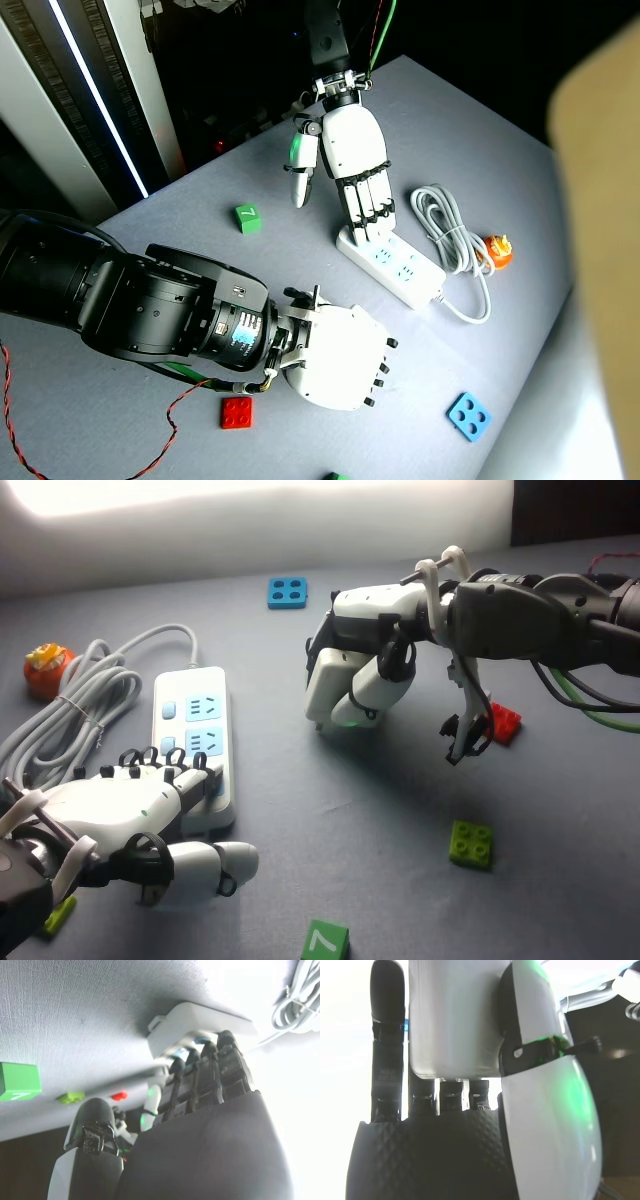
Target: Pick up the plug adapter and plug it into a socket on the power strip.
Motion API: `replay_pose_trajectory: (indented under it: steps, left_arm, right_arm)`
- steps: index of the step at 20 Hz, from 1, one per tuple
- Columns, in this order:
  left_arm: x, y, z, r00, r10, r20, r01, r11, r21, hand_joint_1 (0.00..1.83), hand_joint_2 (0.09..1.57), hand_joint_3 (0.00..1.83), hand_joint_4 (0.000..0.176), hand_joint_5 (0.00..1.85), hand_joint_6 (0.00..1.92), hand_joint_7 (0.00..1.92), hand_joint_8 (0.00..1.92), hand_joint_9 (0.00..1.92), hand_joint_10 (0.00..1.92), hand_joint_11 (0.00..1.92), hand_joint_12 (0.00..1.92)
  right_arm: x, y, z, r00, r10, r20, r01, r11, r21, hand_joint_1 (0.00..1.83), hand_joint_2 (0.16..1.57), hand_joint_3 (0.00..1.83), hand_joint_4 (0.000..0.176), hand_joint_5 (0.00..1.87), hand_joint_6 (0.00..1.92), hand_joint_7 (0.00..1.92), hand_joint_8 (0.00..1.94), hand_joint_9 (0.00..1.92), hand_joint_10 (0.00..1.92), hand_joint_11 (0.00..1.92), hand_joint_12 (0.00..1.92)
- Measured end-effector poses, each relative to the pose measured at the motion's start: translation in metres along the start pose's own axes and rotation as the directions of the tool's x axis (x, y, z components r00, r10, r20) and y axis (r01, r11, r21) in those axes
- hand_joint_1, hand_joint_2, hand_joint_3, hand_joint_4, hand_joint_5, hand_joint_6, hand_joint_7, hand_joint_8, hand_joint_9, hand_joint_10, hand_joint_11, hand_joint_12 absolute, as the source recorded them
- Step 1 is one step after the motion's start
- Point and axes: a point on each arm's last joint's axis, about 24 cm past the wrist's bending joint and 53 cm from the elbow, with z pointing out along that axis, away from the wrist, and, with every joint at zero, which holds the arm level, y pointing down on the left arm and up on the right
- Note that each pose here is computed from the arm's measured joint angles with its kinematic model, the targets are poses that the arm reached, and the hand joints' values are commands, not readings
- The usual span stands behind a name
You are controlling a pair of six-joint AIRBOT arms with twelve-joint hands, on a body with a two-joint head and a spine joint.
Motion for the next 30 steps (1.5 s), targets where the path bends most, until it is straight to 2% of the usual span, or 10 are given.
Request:
replay_pose_trajectory:
  steps: [6, 11, 15, 17, 20, 23, 25, 27, 29, 30]
  left_arm:
    - [0.000, 0.000, 0.000, 1.0000, 0.000, -0.001, 0.000, 1.0000, 0.001, 0.00, 1.30, 0.00, 0.000, 0.05, 0.00, 0.03, 0.00, 0.01, 0.00, 0.00, 0.00]
    - [-0.001, 0.001, 0.001, 1.0000, 0.002, -0.001, -0.002, 1.0000, 0.000, 0.00, 1.30, 0.00, 0.000, 0.06, 0.00, 0.04, 0.00, 0.01, 0.00, 0.00, 0.00]
    - [-0.001, 0.001, 0.001, 1.0000, 0.002, -0.001, -0.002, 1.0000, 0.000, 0.00, 1.31, 0.00, 0.000, 0.05, 0.00, 0.04, 0.00, 0.02, 0.01, 0.01, 0.00]
    - [-0.001, 0.001, 0.001, 1.0000, 0.004, -0.002, -0.004, 1.0000, 0.000, 0.00, 1.31, 0.00, 0.000, 0.06, 0.00, 0.04, 0.00, 0.01, 0.00, 0.00, 0.00]
    - [0.000, 0.001, 0.001, 1.0000, 0.004, -0.003, -0.004, 1.0000, 0.000, 0.00, 1.31, 0.00, 0.000, 0.07, 0.01, 0.06, 0.01, 0.03, 0.01, 0.01, 0.01]
    - [0.000, 0.001, 0.001, 1.0000, 0.004, -0.003, -0.004, 1.0000, 0.000, 0.00, 1.31, 0.00, 0.000, 0.07, 0.01, 0.05, 0.00, 0.02, 0.00, 0.00, 0.00]
    - [0.000, 0.001, 0.001, 1.0000, 0.004, -0.003, -0.004, 1.0000, 0.001, 0.00, 1.30, 0.00, 0.000, 0.07, 0.00, 0.05, 0.00, 0.02, 0.00, 0.00, 0.00]
    - [0.000, 0.001, 0.001, 1.0000, 0.005, -0.004, -0.005, 1.0000, 0.000, 0.00, 1.31, 0.00, 0.000, 0.07, 0.00, 0.05, 0.00, 0.02, 0.00, 0.00, 0.00]
    - [-0.001, 0.002, 0.002, 1.0000, 0.007, -0.003, -0.007, 1.0000, -0.001, 0.00, 1.31, 0.00, 0.000, 0.07, 0.00, 0.05, 0.00, 0.02, 0.00, 0.00, 0.00]
    - [-0.001, 0.002, 0.002, 1.0000, 0.008, -0.004, -0.008, 1.0000, -0.001, 0.00, 1.31, 0.00, 0.000, 0.08, 0.00, 0.06, 0.00, 0.03, 0.01, 0.00, 0.00]
  right_arm:
    - [-0.012, -0.004, -0.019, 0.999, -0.054, -0.005, 0.054, 0.998, 0.009, 1.38, 1.08, 0.00, 0.000, 0.94, 0.99, 1.07, 0.80, 1.00, 1.06, 0.85, 1.11]
    - [-0.024, 0.027, -0.044, 0.984, -0.179, 0.006, 0.179, 0.983, -0.044, 1.38, 1.08, 0.00, 0.000, 0.95, 0.99, 1.08, 0.78, 1.00, 1.06, 0.85, 1.13]
    - [-0.028, 0.042, -0.059, 0.900, -0.435, 0.019, 0.435, 0.898, -0.061, 1.38, 1.09, 0.00, 0.000, 0.92, 1.02, 1.07, 0.81, 0.98, 1.08, 0.84, 1.13]
    - [-0.035, 0.052, -0.061, 0.871, -0.489, 0.047, 0.491, 0.868, -0.071, 1.38, 1.09, 0.00, 0.000, 0.92, 1.02, 1.08, 0.80, 0.98, 1.08, 0.84, 1.13]
    - [-0.045, 0.075, -0.063, 0.857, -0.507, 0.089, 0.514, 0.852, -0.096, 1.38, 1.09, 0.00, 0.000, 0.92, 1.02, 1.08, 0.80, 0.97, 1.09, 0.83, 1.12]
    - [-0.049, 0.096, -0.065, 0.840, -0.538, 0.066, 0.542, 0.833, -0.113, 1.38, 1.09, 0.00, 0.000, 0.92, 1.03, 1.07, 0.82, 0.97, 1.10, 0.82, 1.13]
    - [-0.051, 0.101, -0.067, 0.841, -0.540, 0.021, 0.539, 0.835, -0.112, 1.38, 1.09, 0.00, 0.000, 0.93, 1.01, 1.08, 0.80, 0.98, 1.07, 0.83, 1.13]
    - [-0.046, 0.098, -0.068, 0.857, -0.512, -0.057, 0.506, 0.858, -0.090, 1.38, 1.09, 0.00, 0.000, 0.92, 1.03, 1.05, 0.84, 0.98, 1.08, 0.83, 1.12]
    - [-0.047, 0.083, -0.067, 0.865, -0.492, -0.096, 0.493, 0.870, -0.013, 1.38, 1.09, 0.00, 0.000, 0.91, 1.03, 1.05, 0.85, 0.98, 1.09, 0.82, 1.12]
    - [-0.052, 0.072, -0.066, 0.858, -0.504, -0.100, 0.509, 0.860, 0.040, 1.38, 1.09, 0.00, 0.000, 0.91, 1.03, 1.05, 0.85, 0.98, 1.08, 0.83, 1.12]
